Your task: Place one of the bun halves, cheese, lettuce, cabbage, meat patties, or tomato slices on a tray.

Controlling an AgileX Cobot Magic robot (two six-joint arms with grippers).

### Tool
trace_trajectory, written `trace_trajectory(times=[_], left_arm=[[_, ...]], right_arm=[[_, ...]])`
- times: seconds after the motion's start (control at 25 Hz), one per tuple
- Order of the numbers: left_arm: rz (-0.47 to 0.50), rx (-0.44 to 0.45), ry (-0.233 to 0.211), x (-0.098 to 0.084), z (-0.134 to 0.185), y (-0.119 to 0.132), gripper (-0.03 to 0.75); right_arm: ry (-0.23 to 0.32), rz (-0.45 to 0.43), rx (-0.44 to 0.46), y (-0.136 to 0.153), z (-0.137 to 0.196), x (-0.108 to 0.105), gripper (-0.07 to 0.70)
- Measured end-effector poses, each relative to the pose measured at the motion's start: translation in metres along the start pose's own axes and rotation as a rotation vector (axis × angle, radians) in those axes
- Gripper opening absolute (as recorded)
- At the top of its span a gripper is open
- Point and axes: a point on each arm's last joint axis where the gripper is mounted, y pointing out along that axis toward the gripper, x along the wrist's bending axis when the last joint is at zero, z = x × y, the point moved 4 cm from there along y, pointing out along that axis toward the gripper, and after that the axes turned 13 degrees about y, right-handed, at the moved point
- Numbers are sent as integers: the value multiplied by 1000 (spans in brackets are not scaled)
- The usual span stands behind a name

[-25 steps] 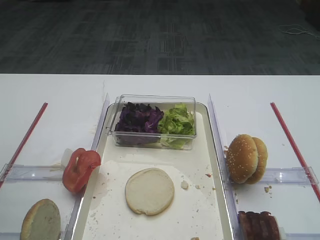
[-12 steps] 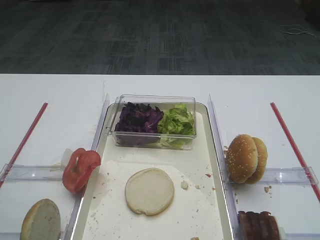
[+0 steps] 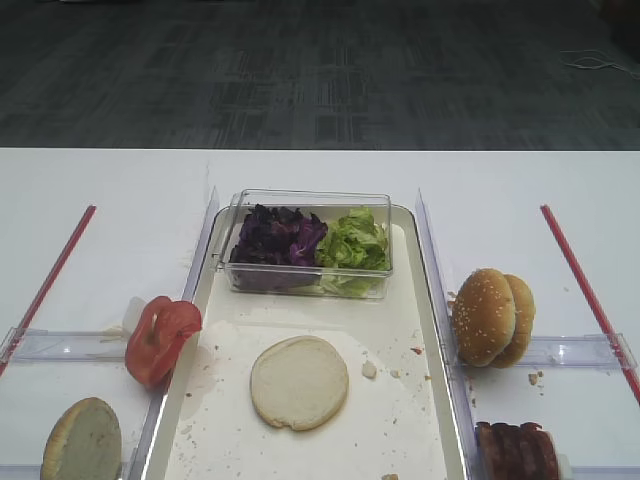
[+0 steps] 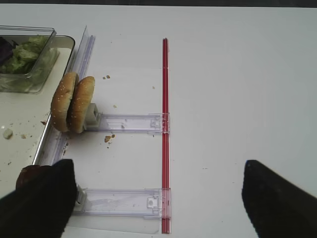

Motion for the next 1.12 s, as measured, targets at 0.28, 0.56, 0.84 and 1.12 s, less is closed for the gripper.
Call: trace_trajectory(times=[0.28,0.56,0.84,1.12], left_arm=[[-21,-117,1,-7,31,0,594],[-60,-257,6,-10,44,-12,594],[-90,-342,10,-10,51,-16,594],[-96,-358,10,-10,52,-17,594]], right_arm=[[-2,0,0,0,0,0,699],[-2,0,0,0,0,0,699],[-2,0,0,0,0,0,699],[-2,0,0,0,0,0,699]])
